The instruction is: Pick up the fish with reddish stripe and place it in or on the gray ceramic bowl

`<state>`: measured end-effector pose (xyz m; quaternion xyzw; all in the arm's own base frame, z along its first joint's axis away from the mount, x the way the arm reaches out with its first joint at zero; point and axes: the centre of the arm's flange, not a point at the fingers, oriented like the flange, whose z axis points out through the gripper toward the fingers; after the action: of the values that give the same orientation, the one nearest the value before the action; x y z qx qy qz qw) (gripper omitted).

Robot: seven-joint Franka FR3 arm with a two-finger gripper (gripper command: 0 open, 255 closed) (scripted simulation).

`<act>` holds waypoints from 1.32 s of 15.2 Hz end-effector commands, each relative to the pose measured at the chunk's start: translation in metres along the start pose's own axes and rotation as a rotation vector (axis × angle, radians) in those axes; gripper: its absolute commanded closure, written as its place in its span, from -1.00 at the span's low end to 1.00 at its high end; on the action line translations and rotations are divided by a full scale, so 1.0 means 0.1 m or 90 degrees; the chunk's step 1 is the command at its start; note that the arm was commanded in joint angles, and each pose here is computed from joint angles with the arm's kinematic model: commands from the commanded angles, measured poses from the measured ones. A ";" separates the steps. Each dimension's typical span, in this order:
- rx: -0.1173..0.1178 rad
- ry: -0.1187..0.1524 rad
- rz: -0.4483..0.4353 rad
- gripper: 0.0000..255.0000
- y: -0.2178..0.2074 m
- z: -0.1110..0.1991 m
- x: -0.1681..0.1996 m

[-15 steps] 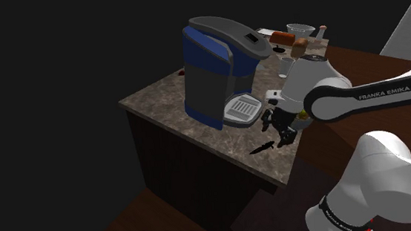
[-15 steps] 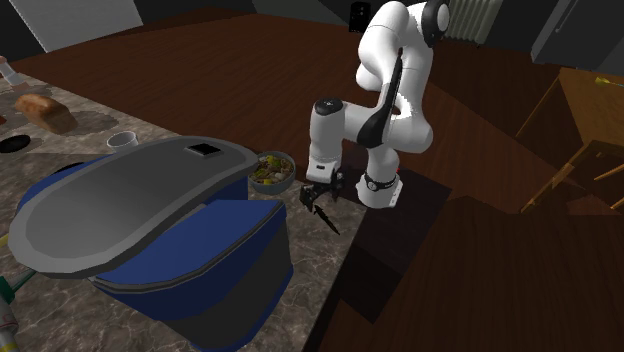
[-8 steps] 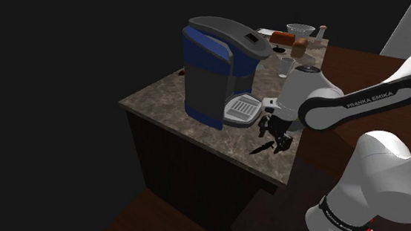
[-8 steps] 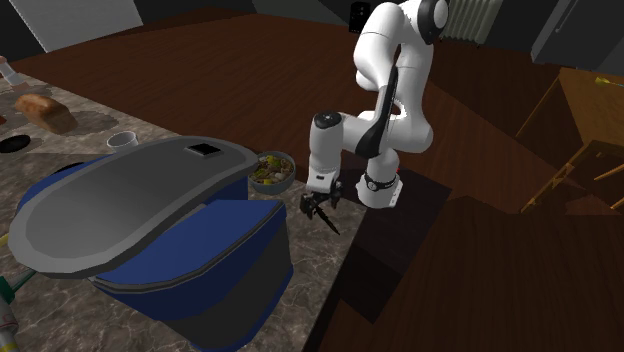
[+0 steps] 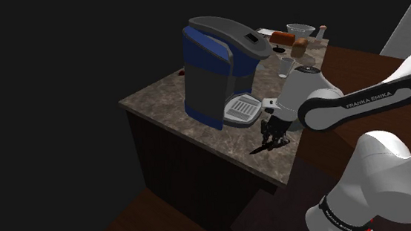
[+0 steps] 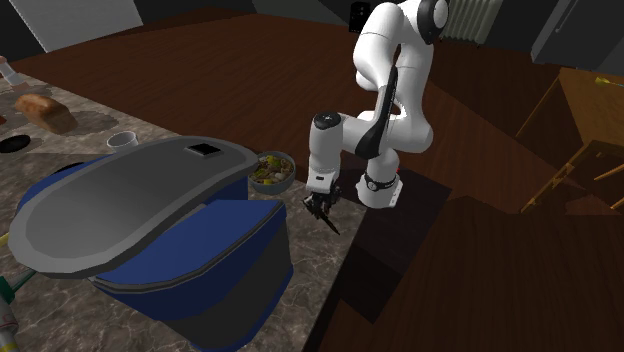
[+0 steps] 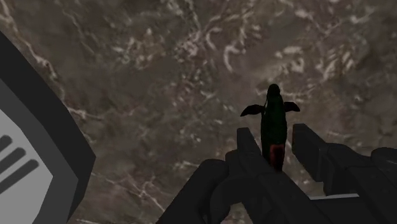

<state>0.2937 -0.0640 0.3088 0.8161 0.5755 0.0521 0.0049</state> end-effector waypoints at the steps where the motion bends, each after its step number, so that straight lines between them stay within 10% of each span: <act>1: 0.000 0.000 0.000 1.00 0.00 0.00 0.00; 20: 0.000 0.000 0.000 1.00 0.04 -0.63 0.05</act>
<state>0.2939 -0.0642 0.3661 0.8161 0.5755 0.0524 0.0051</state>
